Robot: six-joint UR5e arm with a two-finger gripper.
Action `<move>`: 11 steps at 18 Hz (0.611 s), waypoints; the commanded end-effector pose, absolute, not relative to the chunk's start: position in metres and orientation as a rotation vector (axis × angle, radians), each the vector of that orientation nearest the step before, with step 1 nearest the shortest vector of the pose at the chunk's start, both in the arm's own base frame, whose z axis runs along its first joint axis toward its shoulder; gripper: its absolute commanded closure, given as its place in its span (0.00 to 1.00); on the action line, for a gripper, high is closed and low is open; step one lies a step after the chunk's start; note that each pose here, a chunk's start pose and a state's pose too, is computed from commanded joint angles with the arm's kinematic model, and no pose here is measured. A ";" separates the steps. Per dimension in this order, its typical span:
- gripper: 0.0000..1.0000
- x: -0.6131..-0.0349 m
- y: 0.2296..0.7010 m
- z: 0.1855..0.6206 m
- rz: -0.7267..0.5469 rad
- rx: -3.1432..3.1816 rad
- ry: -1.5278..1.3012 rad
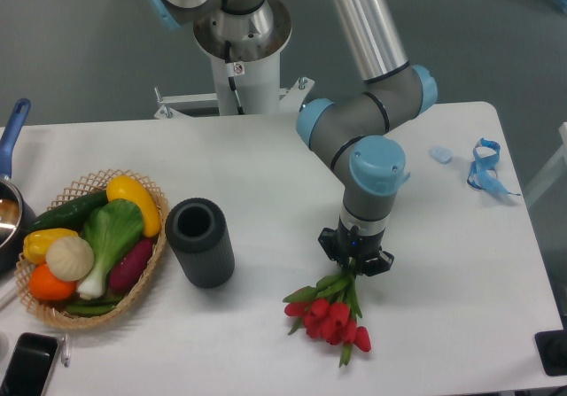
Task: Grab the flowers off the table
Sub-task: 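Close the gripper around the tulip stems, then lift the tulip bundle up off the table, stems held in gripper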
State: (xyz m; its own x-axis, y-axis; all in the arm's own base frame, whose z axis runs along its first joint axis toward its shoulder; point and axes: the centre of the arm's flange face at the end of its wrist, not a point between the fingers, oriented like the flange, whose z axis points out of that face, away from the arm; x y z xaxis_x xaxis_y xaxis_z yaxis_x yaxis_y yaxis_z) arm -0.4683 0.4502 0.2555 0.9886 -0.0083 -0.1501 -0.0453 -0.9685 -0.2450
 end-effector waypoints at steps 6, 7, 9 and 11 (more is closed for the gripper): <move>0.74 -0.470 0.437 0.376 0.434 -2.725 0.016; 0.74 -0.468 0.438 0.392 0.446 -2.689 0.023; 0.74 -0.467 0.440 0.420 0.437 -2.605 -0.002; 0.74 -0.465 0.440 0.445 0.413 -2.526 -0.031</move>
